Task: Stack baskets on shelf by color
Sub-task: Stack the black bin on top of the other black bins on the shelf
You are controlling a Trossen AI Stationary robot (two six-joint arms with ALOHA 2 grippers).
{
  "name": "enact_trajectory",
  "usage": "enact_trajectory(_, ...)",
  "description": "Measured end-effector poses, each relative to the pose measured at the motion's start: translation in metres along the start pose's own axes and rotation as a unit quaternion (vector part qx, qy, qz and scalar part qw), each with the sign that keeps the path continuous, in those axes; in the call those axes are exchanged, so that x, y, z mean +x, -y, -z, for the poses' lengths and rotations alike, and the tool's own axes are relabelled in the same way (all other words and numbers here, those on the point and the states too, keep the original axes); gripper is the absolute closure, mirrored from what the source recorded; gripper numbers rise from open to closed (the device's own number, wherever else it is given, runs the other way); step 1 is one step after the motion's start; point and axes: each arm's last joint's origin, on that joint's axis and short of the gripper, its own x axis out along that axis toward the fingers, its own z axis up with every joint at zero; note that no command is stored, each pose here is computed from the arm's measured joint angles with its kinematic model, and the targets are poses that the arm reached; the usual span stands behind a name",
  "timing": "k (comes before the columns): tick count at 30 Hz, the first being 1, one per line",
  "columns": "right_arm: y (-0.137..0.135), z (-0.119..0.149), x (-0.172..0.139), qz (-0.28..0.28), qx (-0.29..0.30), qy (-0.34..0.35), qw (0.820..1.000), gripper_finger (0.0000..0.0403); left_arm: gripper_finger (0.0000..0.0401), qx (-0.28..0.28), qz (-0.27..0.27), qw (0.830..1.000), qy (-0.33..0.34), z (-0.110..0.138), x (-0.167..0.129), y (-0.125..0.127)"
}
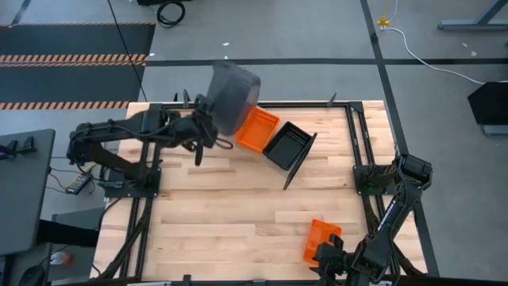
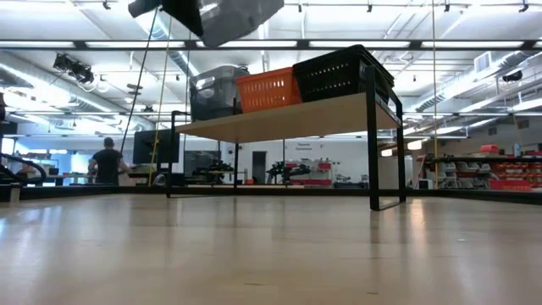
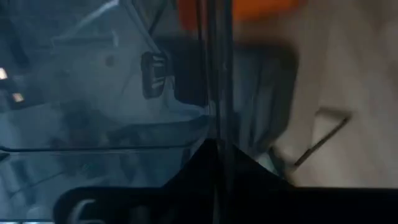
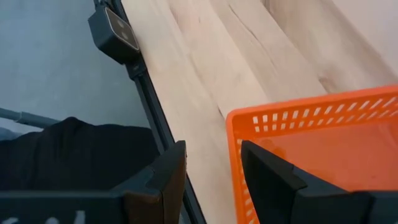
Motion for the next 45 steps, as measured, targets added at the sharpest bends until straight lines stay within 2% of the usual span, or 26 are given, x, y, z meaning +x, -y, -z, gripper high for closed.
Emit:
enact_trajectory(5, 0.000, -0.001, 0.000, 0.001, -0.010, 0.009, 1.000, 0.0242, 0.0390, 0.058, 0.006, 0.997, -0.049, 0.017, 0.012, -0.007)
enact_trajectory(8, 0.000, -0.001, 0.000, 0.001, -0.010, 0.009, 1.000, 0.0242, 0.0390, 0.073, 0.012, 0.995, -0.064, 0.024, 0.018, -0.011)
enact_trajectory(21, 0.000, -0.002, 0.001, 0.001, 0.007, 0.010, 1.000, 0.0242, 0.0390, 0.033, 0.058, 0.996, -0.059, 0.049, 0.037, -0.020)
enact_trajectory(27, 0.000, -0.002, 0.001, 0.000, 0.019, 0.012, 1.000, 0.0242, 0.0390, 0.037, 0.101, 0.993, -0.058, 0.058, 0.041, -0.016)
enact_trajectory(36, -0.001, -0.003, 0.001, -0.004, 0.023, 0.027, 0.999, 0.0242, 0.0389, 0.034, 0.114, 0.992, -0.037, 0.057, 0.041, -0.015)
enact_trajectory(45, -0.002, -0.003, 0.001, -0.005, 0.021, 0.028, 0.999, 0.0242, 0.0363, 0.008, 0.126, 0.992, -0.016, 0.055, 0.041, -0.014)
